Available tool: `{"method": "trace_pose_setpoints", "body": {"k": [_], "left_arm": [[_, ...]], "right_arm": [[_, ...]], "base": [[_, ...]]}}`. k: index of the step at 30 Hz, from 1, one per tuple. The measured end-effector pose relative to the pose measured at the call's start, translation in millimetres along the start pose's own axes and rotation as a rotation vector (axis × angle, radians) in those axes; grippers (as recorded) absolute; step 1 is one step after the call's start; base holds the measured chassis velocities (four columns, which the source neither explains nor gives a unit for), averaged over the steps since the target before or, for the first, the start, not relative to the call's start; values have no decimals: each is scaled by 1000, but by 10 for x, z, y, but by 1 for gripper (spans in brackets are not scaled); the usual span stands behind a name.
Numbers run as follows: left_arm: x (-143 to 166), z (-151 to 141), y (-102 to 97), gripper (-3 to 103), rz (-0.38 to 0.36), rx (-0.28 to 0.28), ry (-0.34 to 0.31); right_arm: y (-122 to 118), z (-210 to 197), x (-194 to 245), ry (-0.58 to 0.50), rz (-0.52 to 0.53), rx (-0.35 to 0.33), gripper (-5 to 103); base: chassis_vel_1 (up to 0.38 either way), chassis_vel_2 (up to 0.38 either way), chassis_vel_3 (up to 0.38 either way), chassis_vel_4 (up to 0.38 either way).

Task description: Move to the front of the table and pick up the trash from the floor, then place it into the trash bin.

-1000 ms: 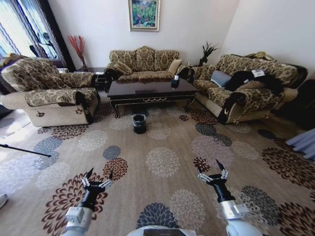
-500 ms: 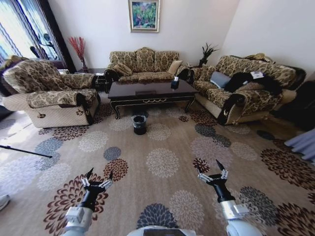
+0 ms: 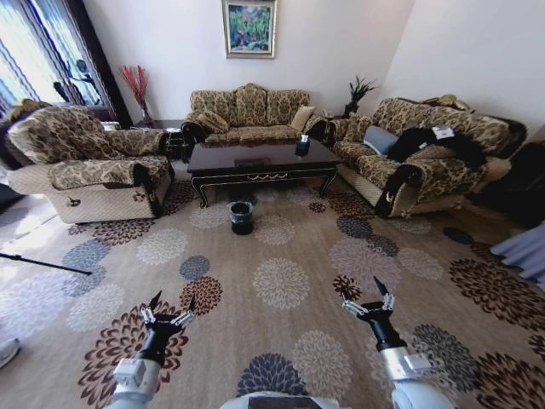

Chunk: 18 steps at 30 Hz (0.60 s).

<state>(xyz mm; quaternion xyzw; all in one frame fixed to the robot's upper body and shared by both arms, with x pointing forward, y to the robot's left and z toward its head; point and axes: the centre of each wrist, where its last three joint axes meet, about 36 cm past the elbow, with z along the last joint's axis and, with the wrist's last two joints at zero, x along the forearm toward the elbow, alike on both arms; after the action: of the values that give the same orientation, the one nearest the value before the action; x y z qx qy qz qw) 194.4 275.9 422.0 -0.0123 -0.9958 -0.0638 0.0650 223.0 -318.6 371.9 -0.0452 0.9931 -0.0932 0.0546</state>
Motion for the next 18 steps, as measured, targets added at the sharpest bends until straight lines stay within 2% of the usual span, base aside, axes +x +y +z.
{"method": "trace_pose_setpoints", "body": {"k": [18], "left_arm": [[0,0,0,100,0,0,0]], "right_arm": [[0,0,0,0,0,0,100]], "base": [[0,0,0,0]]}}
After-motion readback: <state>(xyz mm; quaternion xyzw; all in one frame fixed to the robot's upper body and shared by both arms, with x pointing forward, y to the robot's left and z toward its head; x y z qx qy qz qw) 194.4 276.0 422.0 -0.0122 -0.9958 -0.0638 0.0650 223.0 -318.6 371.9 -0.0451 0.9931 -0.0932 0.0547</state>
